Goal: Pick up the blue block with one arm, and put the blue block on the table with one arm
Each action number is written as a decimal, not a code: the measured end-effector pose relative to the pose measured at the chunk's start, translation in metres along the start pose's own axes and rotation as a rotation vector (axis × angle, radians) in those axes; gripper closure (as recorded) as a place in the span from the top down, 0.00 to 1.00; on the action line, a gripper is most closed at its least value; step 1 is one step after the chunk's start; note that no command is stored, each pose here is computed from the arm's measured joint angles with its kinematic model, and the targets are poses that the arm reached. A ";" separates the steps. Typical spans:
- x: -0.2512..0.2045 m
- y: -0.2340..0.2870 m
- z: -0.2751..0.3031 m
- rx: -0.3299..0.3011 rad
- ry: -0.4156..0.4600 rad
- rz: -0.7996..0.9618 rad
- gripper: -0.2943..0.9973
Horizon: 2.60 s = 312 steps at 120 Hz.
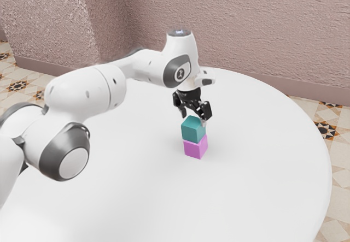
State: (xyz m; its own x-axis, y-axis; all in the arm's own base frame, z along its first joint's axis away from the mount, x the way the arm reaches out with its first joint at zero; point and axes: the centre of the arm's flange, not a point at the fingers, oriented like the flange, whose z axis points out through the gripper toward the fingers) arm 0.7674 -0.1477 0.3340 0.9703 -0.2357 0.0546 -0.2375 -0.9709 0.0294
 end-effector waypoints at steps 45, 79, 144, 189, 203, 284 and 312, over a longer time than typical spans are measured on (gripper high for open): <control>0.001 0.000 0.013 -0.022 0.005 -0.022 0.77; -0.001 0.002 0.014 -0.034 -0.002 -0.039 0.77; -0.006 0.000 0.014 -0.025 -0.043 -0.084 0.77; -0.007 0.001 0.013 -0.032 -0.055 -0.159 0.77; -0.008 0.002 0.012 -0.035 -0.063 -0.188 0.77; -0.015 0.008 0.013 -0.028 -0.106 -0.248 0.77; -0.017 0.007 0.013 -0.028 -0.111 -0.259 0.77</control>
State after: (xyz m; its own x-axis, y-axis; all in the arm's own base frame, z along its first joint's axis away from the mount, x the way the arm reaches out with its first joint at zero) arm 0.7497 -0.1507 0.3202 0.9976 0.0153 -0.0677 0.0191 -0.9983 0.0554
